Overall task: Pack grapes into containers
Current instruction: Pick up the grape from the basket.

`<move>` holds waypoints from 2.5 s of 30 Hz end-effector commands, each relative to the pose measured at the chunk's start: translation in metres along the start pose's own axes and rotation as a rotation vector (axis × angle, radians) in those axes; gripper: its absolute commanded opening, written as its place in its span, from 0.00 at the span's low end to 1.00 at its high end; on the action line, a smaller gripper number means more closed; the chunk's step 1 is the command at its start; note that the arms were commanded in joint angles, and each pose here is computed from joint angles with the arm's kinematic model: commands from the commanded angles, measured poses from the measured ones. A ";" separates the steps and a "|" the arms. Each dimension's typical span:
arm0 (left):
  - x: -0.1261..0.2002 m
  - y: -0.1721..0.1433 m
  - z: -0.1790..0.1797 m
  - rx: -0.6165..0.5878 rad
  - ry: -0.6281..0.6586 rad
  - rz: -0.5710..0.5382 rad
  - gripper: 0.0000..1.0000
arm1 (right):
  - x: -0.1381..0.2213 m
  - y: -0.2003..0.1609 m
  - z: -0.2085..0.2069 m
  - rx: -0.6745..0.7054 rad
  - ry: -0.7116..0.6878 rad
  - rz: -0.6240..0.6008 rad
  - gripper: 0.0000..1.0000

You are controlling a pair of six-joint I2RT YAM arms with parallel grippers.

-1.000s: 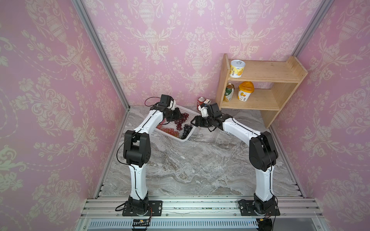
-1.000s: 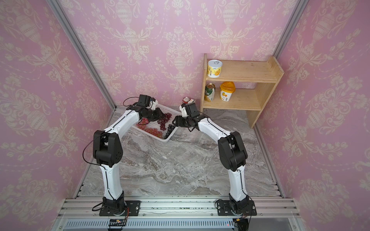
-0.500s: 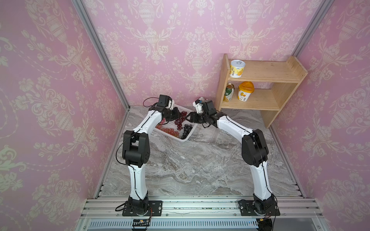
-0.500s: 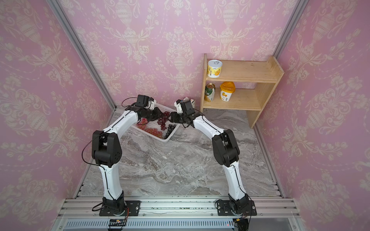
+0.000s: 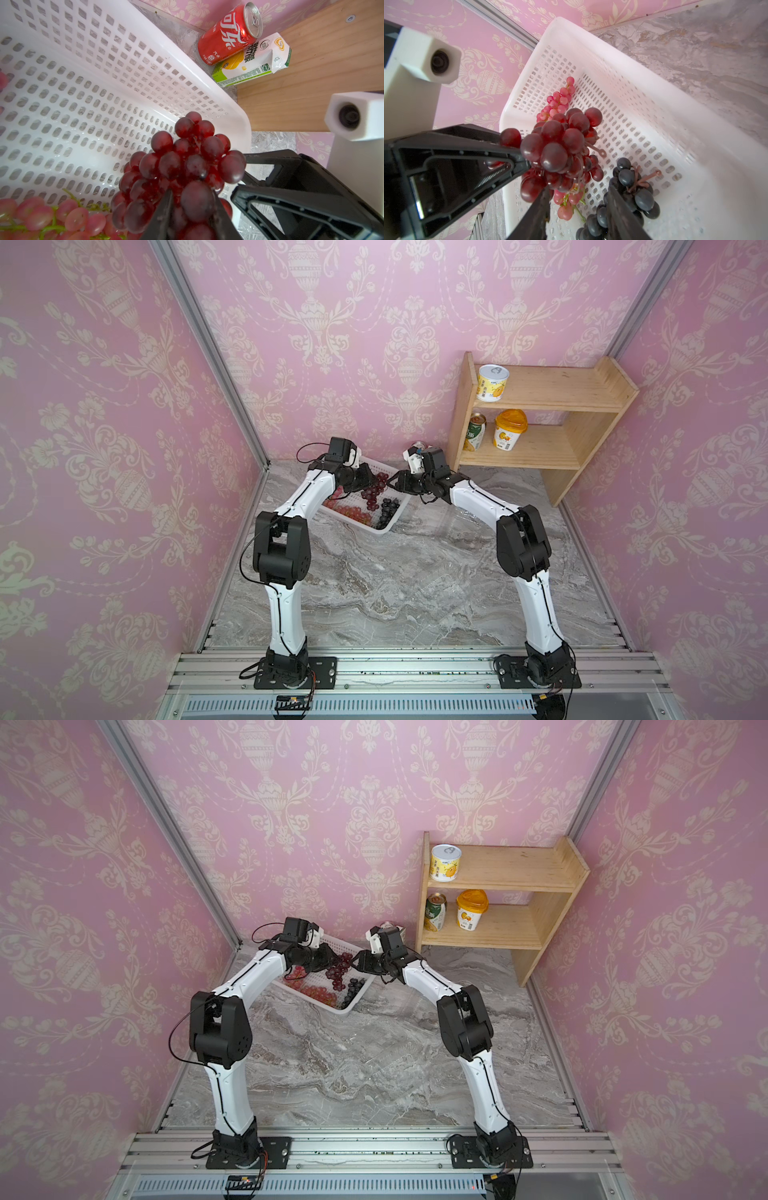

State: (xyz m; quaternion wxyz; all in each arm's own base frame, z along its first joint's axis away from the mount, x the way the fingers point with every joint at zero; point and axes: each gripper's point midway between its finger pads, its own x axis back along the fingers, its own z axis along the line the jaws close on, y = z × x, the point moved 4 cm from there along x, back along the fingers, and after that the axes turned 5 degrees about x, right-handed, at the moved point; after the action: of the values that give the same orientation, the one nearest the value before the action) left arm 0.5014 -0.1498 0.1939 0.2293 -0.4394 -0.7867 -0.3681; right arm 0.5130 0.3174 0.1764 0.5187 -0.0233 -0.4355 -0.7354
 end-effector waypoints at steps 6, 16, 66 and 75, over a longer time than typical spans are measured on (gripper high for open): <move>0.017 0.006 -0.011 -0.002 -0.047 -0.030 0.30 | -0.012 -0.004 -0.004 -0.040 0.034 0.008 0.41; 0.018 0.005 -0.012 -0.004 -0.051 -0.026 0.30 | -0.023 -0.002 -0.008 -0.049 0.047 0.010 0.38; 0.026 -0.002 -0.032 -0.054 -0.205 -0.011 0.30 | 0.020 0.018 0.018 0.059 0.287 -0.091 0.28; 0.026 -0.001 -0.033 -0.050 -0.213 -0.018 0.29 | 0.014 0.015 0.014 0.045 0.286 -0.082 0.28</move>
State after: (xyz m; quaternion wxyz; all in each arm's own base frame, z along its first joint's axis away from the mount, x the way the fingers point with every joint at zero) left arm 0.4929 -0.1624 0.2064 0.1628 -0.4764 -0.7921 -0.3451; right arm 0.5130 0.3101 0.1792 0.5466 0.0807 -0.3772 -0.7432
